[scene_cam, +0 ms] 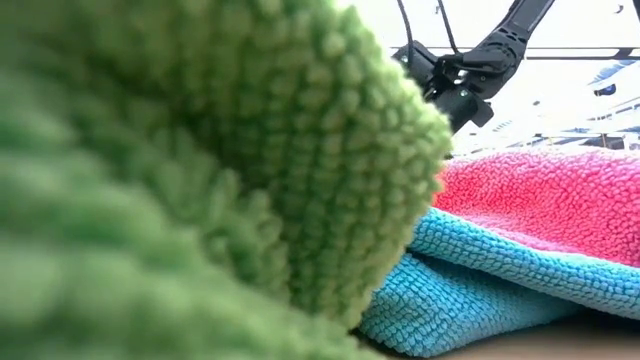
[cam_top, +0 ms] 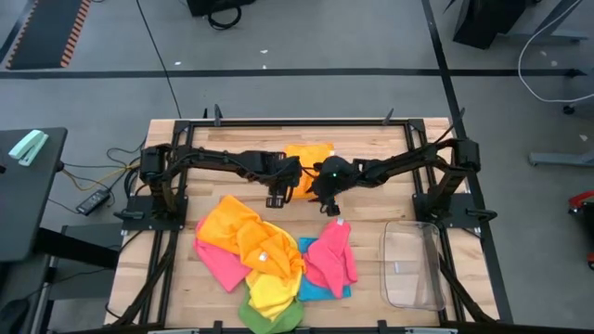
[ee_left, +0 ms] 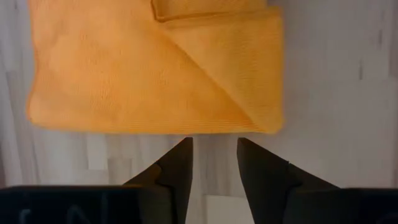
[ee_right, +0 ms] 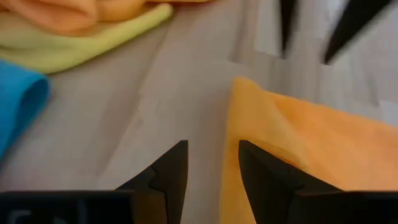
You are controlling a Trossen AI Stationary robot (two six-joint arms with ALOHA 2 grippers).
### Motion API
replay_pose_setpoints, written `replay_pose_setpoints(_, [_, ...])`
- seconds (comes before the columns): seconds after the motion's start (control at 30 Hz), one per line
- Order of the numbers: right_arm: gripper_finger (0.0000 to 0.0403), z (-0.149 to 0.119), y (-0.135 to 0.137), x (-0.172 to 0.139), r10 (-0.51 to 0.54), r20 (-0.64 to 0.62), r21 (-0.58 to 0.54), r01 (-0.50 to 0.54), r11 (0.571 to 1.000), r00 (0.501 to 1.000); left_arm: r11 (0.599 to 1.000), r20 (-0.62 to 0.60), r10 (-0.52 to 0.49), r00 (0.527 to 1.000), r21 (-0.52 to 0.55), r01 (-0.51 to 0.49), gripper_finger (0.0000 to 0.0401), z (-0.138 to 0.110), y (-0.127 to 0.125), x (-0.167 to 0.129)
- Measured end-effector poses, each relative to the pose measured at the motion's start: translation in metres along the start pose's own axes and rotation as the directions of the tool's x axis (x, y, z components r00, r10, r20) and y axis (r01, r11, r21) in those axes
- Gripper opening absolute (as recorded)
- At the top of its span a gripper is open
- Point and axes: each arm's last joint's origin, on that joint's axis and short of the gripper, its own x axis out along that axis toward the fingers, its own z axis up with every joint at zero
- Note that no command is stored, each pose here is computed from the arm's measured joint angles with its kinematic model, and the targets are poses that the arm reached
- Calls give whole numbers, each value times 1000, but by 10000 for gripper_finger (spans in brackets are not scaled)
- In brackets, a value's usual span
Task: Fold microfiber towels
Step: Fold the orange towel
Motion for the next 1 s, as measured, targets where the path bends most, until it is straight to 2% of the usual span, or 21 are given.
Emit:
replay_pose_setpoints(0.17, [149,-5,-10,-8,-107,-78,48,111,993,991,997,87,-76,993,-12,77,122,6,0,-1])
replay_pose_setpoints(0.43, [149,1,-17,-44,-119,-126,110,133,985,985,996,259,-84,962,9,85,133,23,-3,-4])
replay_pose_setpoints(0.6, [149,4,-19,-66,-149,-150,158,172,972,977,998,338,-61,939,2,64,139,34,-4,5])
replay_pose_setpoints(0.77, [149,-1,-21,-88,-155,-217,184,196,963,964,997,312,-69,948,0,73,134,33,-7,22])
replay_pose_setpoints(1.0, [149,1,-26,-116,-202,-196,224,244,943,960,997,302,-76,950,33,69,142,34,-13,40])
